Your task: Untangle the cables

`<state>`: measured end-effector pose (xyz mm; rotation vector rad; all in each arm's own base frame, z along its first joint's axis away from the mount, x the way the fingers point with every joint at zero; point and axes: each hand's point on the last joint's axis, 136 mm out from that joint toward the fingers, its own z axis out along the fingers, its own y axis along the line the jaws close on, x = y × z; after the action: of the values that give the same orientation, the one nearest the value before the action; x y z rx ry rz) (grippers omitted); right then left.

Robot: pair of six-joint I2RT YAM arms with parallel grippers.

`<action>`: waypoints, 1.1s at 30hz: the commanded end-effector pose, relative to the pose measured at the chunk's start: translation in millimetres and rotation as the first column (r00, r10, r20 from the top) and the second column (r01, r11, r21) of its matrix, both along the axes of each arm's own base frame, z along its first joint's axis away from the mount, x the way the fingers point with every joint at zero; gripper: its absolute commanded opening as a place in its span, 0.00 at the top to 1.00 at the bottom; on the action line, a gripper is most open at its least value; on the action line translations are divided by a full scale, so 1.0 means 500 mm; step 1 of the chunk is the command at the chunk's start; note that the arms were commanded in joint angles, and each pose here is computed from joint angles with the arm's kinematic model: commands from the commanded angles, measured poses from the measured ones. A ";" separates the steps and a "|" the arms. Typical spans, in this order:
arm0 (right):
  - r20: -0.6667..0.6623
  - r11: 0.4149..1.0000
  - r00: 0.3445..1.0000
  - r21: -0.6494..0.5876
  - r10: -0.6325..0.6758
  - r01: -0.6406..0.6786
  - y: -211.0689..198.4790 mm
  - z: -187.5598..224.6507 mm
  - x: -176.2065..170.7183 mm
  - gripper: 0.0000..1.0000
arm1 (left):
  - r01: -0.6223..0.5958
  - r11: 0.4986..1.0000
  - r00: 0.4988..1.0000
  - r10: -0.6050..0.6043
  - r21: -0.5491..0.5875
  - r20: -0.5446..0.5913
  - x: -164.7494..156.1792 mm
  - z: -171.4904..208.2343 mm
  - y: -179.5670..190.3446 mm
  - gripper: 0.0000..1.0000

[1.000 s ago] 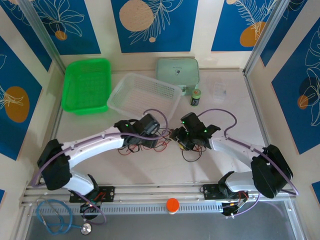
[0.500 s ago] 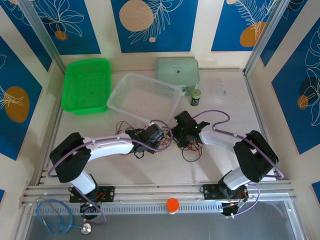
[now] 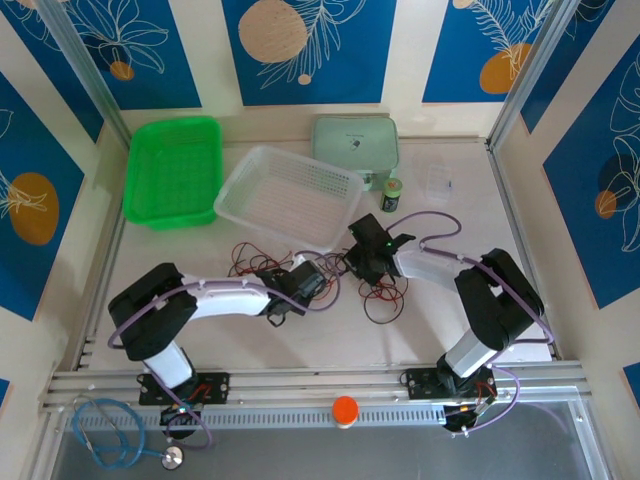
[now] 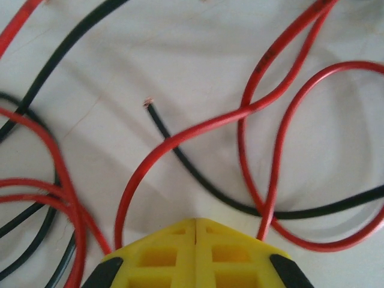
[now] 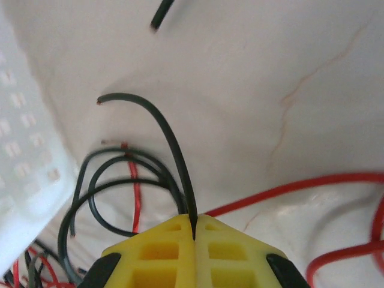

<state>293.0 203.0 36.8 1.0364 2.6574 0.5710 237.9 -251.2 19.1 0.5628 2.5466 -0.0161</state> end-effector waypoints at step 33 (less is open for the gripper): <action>0.105 0.982 0.994 -0.181 -0.035 0.054 -0.373 0.158 -0.072 1.00 | -0.195 0.970 0.981 0.191 0.143 0.038 -0.051 0.008 0.176 1.00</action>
<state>258.0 17.5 106.6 1.0664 2.4832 0.3484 216.0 -186.7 21.1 0.4265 2.5762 0.1550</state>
